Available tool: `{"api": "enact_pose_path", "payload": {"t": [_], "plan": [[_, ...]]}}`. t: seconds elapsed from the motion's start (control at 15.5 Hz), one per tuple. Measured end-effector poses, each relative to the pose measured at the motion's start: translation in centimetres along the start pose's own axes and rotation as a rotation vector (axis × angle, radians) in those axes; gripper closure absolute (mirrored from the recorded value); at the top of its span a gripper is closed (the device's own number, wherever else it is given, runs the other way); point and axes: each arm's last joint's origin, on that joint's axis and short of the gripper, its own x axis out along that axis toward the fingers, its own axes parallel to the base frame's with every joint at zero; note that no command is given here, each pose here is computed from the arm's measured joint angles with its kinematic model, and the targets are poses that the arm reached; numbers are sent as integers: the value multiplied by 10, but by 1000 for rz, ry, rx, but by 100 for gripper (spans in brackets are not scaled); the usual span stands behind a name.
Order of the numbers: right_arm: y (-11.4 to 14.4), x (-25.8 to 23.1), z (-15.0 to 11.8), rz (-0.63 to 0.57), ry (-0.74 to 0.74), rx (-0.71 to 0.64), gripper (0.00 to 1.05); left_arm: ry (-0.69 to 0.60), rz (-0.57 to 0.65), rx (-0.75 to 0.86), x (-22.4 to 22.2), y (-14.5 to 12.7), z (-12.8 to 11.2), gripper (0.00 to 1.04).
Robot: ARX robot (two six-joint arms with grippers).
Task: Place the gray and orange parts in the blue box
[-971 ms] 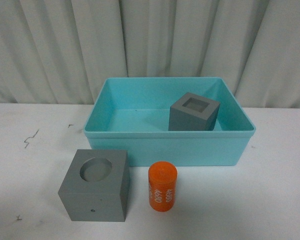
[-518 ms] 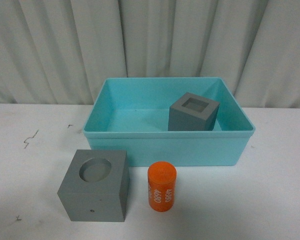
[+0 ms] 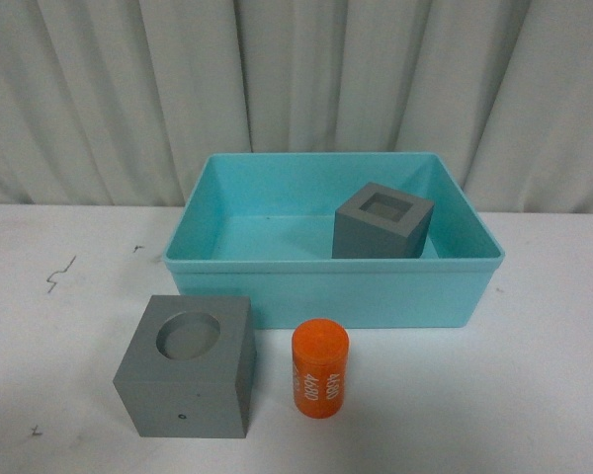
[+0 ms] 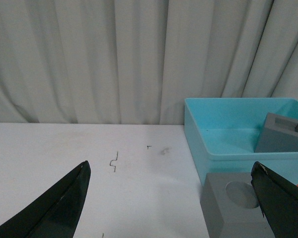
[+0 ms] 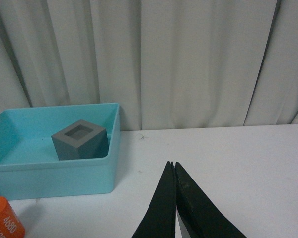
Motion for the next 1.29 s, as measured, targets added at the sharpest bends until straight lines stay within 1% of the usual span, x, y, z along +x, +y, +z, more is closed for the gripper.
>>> {"api": "enact_pose_path", "payload": {"t": [0.26,0.32,0.39,0.58,0.65,0.78,1.04,1.1,1.16,1.23,1.29], "plan": [[0,-4,-1,0,7,0,103,0,0,0,0,0,0,7],[0,-12,-7,2,53,0,103,0,0,0,0,0,0,7],[0,-15,-2,3,-9,0,103,1,-1,0,0,0,0,7],[0,-15,-3,2,5,0,103,0,0,0,0,0,0,7],[0,-15,-3,2,8,-2,97,0,0,0,0,0,0,7],[0,-15,-3,2,8,-2,73,0,0,0,0,0,0,7],[0,-15,-3,2,8,-2,24,0,0,0,0,0,0,7],[0,-15,-3,2,8,-2,7,16,4,-6,0,0,-1,7],[0,-15,-3,2,8,-2,4,145,37,-52,-1,-1,-1,7],[0,-15,-3,2,8,-4,8,360,85,-127,2,-6,3,7],[0,-15,-3,3,7,-3,6,437,91,-215,7,-13,15,7]]}}
